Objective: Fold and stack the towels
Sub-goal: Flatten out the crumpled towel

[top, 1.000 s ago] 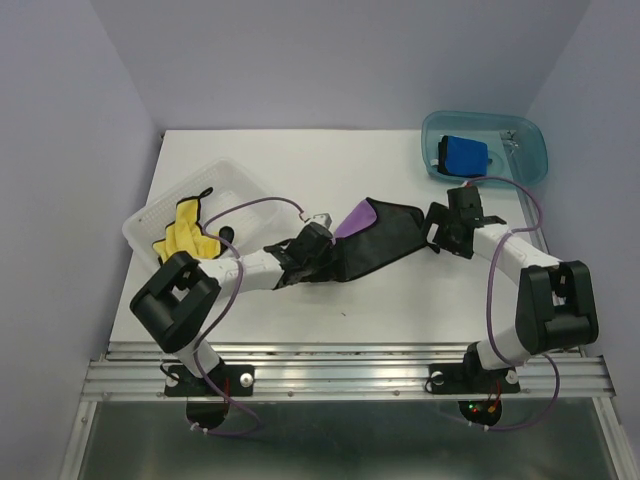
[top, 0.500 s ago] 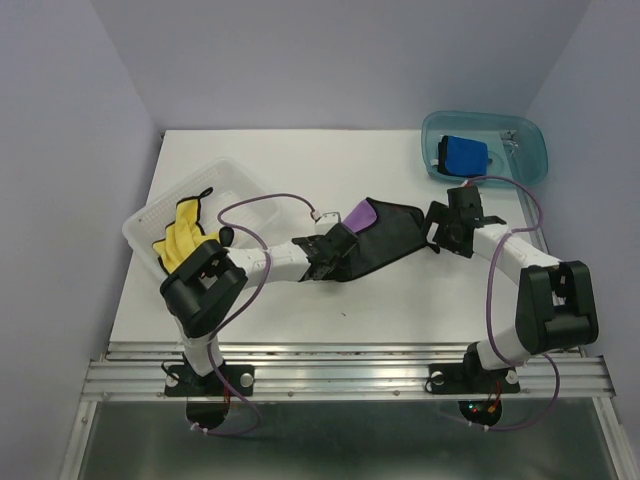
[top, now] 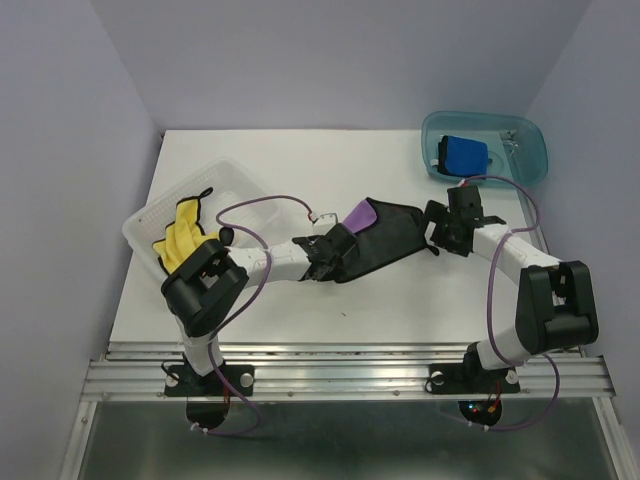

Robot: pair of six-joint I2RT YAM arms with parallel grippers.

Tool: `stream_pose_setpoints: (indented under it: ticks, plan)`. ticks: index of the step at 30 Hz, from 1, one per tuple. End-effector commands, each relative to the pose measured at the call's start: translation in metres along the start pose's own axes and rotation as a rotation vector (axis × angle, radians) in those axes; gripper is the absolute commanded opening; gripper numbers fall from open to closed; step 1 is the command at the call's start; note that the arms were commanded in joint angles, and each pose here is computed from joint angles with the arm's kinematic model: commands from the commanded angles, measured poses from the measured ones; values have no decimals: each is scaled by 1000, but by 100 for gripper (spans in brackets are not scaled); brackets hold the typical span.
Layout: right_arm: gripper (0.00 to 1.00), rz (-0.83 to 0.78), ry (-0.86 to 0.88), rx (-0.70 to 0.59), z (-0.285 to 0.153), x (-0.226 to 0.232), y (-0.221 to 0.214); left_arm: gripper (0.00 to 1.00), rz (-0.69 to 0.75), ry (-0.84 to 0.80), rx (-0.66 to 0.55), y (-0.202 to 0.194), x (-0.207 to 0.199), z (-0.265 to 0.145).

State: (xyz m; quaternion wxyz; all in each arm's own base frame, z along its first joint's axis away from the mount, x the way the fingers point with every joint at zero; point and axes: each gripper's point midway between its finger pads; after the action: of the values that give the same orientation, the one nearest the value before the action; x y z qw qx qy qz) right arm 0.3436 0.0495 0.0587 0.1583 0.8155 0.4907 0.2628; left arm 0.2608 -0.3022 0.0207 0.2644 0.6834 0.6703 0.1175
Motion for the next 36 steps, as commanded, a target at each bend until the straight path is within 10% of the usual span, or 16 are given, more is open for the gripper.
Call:
stream_pose_setpoints:
  ticks: [1, 22, 36]
  plan:
    - [97, -35, 38, 4, 6, 4, -1, 0, 34, 35, 24, -10, 15, -4]
    - [79, -138, -27, 26, 20, 1, -32, 0, 10, -24, 19, -4, 20, -3]
    - [2, -125, 30, -12, 8, 18, -26, 0, 23, -90, -34, 15, 7, -16]
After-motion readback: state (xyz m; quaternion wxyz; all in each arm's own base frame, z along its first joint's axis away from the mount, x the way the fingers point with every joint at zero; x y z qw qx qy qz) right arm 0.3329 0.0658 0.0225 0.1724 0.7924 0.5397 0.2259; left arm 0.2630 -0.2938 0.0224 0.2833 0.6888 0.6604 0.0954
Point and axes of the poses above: each gripper's point midway between its finger pads, its own z axis out along the fingers, its own x axis along the line the jaws close on, y = z × x, and after that the axes turned 6 degrees about z, right-handed
